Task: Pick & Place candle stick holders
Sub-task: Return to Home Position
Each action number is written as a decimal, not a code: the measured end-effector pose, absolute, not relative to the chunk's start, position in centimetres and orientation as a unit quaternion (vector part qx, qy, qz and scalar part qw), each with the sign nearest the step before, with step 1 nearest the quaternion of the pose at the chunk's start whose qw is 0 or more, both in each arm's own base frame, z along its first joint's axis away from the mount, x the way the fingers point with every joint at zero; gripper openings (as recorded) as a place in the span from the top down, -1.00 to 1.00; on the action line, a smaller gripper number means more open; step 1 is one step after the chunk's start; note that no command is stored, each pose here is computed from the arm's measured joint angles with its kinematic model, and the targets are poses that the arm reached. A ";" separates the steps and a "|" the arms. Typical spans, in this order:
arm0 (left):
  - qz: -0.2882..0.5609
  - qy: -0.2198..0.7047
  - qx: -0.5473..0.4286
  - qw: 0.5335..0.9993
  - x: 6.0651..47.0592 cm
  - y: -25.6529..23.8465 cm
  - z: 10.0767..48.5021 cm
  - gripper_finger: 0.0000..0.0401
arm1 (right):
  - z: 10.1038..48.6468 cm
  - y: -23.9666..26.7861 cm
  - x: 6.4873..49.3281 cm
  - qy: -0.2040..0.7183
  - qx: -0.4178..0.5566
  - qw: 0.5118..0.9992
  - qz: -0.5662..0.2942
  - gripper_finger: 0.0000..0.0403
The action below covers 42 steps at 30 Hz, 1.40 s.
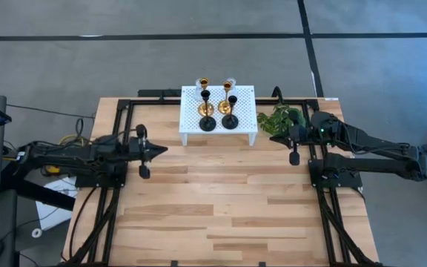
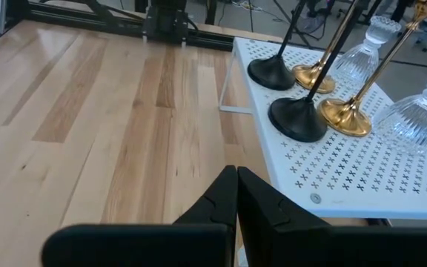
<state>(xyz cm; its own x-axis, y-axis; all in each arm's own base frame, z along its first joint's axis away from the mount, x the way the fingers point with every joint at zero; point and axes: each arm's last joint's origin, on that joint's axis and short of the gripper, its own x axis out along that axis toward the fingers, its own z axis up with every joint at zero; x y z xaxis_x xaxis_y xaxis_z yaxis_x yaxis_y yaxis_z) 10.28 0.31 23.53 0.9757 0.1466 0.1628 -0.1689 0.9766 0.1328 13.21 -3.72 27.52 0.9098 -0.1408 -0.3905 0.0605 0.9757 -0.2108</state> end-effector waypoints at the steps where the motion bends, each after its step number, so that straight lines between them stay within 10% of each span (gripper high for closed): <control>1: 0.080 -0.076 0.076 0.991 10.1 0.3 23.5 0.99 | 27.5 -3.7 13.2 0.206 -0.097 0.972 -0.052 1.00; 42: 0.066 -0.034 0.032 0.997 7.9 0.3 22.2 0.97 | 28.0 -2.1 7.1 0.032 -0.051 0.996 -0.062 1.00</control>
<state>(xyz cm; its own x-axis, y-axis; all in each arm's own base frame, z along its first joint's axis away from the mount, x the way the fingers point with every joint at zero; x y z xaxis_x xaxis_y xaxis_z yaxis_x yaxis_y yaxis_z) 7.87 0.29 22.17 0.9891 0.1286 0.0722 -0.1330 0.9894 0.0585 7.10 -2.11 28.05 0.9901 -0.1278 -0.0576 0.1212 0.9870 -0.1054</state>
